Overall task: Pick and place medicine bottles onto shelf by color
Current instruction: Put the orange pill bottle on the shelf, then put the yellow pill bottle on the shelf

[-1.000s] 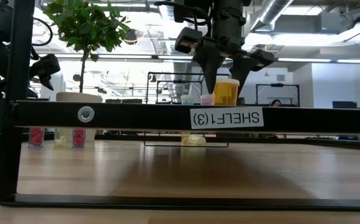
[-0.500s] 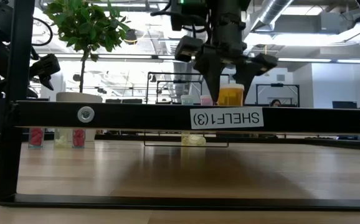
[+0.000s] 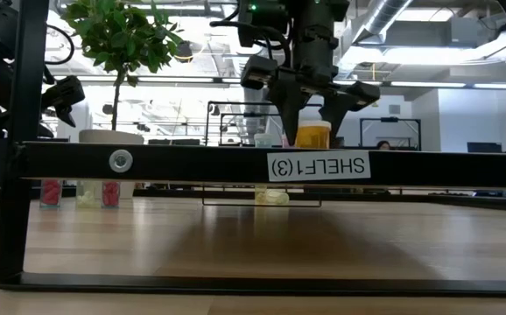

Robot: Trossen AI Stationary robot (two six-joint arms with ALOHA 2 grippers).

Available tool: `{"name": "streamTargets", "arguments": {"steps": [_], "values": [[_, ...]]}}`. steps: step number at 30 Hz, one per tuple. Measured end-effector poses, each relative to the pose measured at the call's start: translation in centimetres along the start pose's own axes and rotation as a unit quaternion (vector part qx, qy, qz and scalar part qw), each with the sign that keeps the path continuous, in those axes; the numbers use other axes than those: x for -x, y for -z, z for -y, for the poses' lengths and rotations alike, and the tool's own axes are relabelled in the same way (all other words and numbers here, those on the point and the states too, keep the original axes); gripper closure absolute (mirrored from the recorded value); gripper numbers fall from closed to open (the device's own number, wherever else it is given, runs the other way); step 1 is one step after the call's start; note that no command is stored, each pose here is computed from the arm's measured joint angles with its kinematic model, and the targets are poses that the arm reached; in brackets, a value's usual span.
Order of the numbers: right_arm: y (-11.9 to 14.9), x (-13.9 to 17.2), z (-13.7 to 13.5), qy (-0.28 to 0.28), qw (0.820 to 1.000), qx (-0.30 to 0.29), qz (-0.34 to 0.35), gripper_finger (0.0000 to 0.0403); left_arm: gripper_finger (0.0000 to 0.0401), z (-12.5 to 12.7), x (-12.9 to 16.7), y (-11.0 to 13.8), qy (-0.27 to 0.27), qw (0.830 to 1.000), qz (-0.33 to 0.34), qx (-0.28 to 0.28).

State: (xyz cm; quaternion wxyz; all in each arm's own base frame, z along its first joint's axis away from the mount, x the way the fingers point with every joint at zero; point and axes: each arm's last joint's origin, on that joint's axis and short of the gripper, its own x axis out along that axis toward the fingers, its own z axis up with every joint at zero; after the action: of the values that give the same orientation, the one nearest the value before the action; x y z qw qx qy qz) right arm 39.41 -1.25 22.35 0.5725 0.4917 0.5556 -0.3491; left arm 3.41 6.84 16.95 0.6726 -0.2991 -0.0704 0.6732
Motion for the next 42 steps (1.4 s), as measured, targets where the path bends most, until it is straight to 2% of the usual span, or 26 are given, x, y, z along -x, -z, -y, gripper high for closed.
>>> {"name": "streamTargets", "arguments": {"steps": [6,13,20,26,33,38,42], "values": [[0.0,0.0,0.0,0.000,1.000,0.000,0.000,0.0159,0.0191,0.0,0.0,0.0,0.000,1.000,0.000,0.000],[0.0,-0.1,0.0,0.002,1.000,-0.004,0.000,0.0125,0.0191,0.0,0.0,0.0,0.000,1.000,0.000,0.000],[0.3,0.2,0.4,0.014,1.000,-0.007,-0.021,0.0061,0.0191,0.0,0.0,0.0,-0.001,1.000,0.000,0.000],[1.4,2.0,0.6,-0.007,1.000,0.007,-0.028,0.0007,0.0191,0.0,0.0,0.0,0.000,1.000,0.000,0.000],[3.5,5.1,1.1,-0.038,0.999,0.032,-0.021,0.0020,0.0191,0.0,0.0,0.0,0.001,1.000,-0.001,0.000],[5.3,7.2,2.1,-0.039,0.998,0.046,-0.021,0.0021,0.0191,0.0,0.0,0.0,0.001,1.000,-0.001,0.000],[7.4,8.9,3.1,-0.030,0.999,0.035,0.008,0.0024,0.0191,0.0,0.0,0.0,0.002,1.000,-0.001,0.000]]}}
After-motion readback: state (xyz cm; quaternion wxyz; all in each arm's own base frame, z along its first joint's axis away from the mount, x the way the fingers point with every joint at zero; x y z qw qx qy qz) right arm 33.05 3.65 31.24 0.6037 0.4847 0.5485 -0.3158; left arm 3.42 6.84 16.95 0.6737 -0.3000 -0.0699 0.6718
